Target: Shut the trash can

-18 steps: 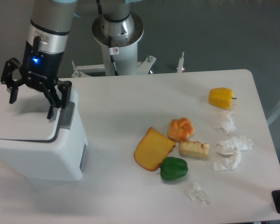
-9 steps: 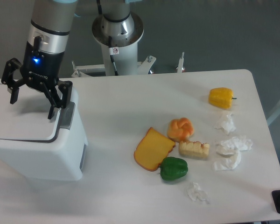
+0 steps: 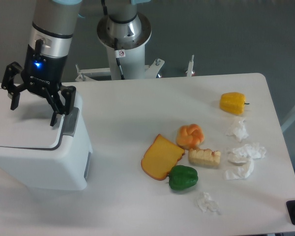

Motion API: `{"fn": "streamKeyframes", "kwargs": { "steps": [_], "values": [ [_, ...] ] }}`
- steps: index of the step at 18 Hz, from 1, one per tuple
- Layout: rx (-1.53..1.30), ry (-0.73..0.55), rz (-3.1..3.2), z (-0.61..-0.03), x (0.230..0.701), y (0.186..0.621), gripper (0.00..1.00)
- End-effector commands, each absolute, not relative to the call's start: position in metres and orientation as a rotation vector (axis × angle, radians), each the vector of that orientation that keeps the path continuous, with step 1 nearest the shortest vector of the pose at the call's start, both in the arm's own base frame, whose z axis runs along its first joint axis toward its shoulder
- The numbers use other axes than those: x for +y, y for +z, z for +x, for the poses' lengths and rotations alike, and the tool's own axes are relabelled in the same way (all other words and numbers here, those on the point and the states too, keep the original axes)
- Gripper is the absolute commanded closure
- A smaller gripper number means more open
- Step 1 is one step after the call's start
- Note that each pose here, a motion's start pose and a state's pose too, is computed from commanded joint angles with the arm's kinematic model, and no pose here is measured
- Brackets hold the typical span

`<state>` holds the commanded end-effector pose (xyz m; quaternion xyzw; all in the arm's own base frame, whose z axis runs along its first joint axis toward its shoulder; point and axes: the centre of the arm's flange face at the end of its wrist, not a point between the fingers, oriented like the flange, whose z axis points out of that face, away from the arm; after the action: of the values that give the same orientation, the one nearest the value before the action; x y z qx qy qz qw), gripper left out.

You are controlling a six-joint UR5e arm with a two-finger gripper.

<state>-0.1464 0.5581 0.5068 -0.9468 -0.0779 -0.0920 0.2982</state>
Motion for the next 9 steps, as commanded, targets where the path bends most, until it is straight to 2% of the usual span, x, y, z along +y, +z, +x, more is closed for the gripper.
{"fn": "streamKeyframes", "kwargs": {
  "steps": [9],
  "values": [
    [-0.227, -0.262, -2.529, -0.1454, 0.5569, 0.4979, 0.0]
  ]
}}
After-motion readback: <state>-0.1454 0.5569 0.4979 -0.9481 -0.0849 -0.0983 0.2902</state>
